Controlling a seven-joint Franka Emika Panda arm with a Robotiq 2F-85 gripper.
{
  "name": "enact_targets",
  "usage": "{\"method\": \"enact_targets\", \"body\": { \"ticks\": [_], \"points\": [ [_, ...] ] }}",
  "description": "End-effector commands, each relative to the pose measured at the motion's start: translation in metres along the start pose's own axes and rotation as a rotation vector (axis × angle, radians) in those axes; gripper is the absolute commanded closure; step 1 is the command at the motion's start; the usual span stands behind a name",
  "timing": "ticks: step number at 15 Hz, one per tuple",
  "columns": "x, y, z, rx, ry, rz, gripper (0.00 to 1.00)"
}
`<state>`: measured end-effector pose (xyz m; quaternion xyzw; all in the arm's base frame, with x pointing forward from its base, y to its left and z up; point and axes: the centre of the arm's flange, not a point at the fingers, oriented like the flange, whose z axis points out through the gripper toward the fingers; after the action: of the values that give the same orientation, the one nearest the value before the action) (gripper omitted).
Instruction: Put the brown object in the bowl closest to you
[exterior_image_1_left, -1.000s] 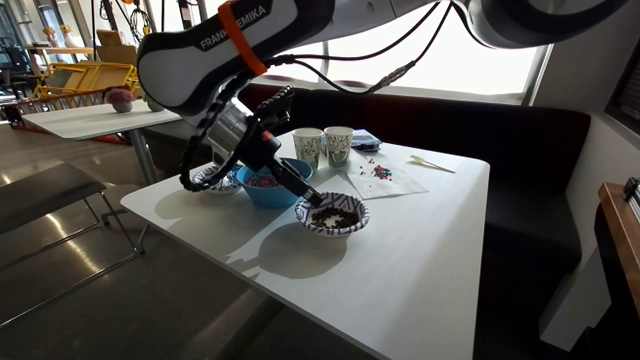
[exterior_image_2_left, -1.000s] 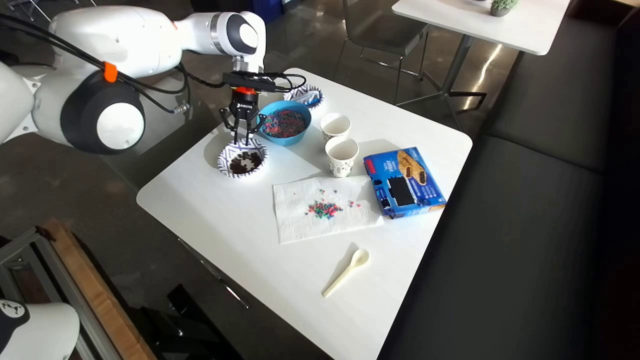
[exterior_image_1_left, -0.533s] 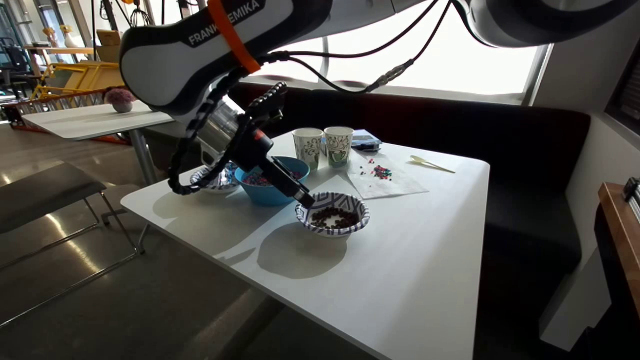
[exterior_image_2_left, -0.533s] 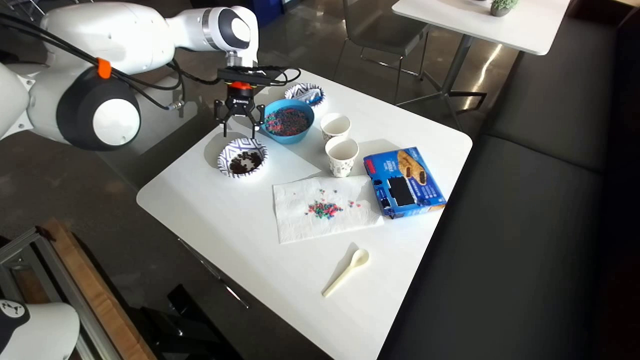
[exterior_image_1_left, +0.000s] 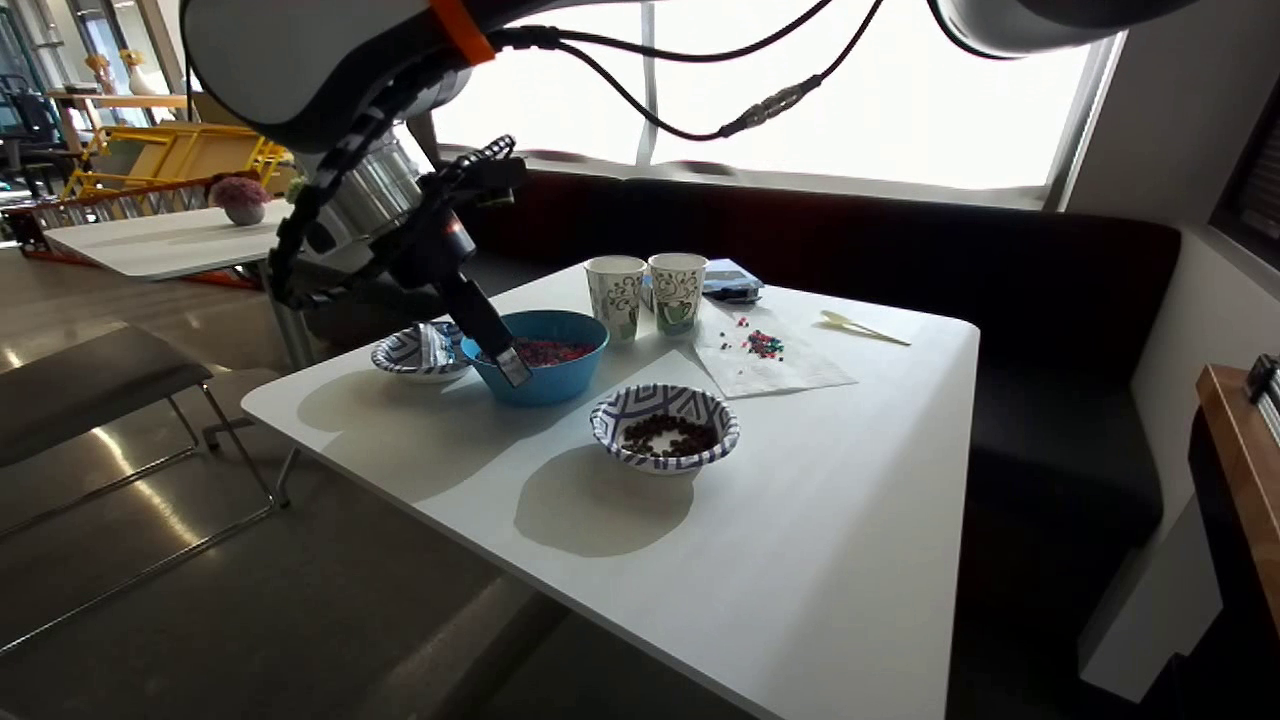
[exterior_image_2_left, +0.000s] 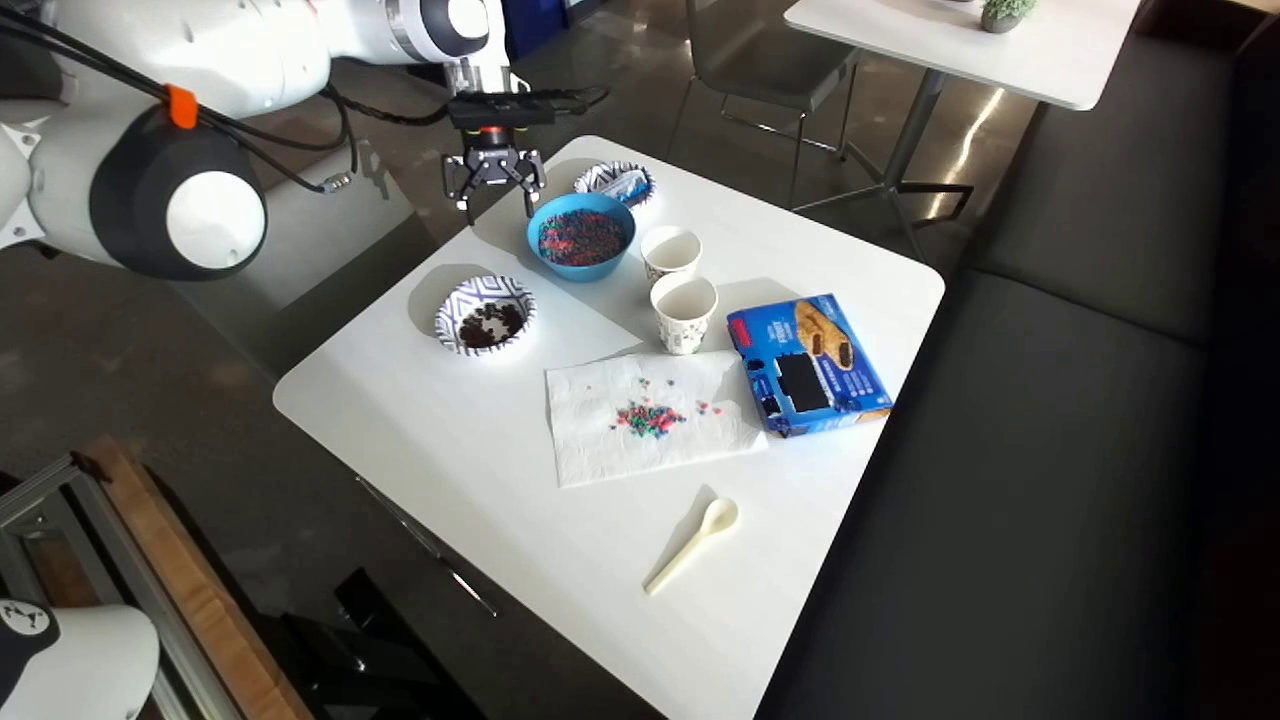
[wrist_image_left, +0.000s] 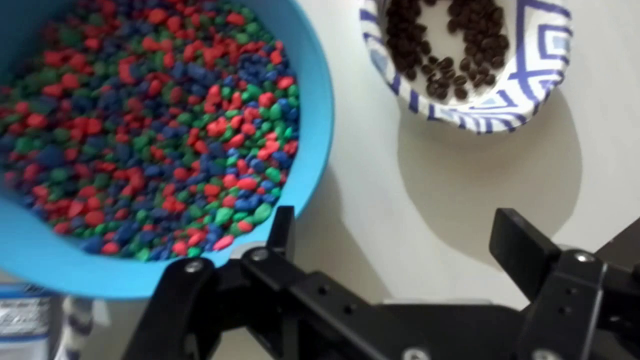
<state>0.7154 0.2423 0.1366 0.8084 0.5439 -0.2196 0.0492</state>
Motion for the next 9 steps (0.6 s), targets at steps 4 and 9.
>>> {"method": "enact_targets", "body": {
  "ticks": [4, 9],
  "points": [
    [-0.049, -0.034, -0.021, -0.187, 0.298, -0.092, 0.0],
    [-0.056, -0.02, -0.048, -0.087, 0.449, 0.136, 0.0]
  ]
}}
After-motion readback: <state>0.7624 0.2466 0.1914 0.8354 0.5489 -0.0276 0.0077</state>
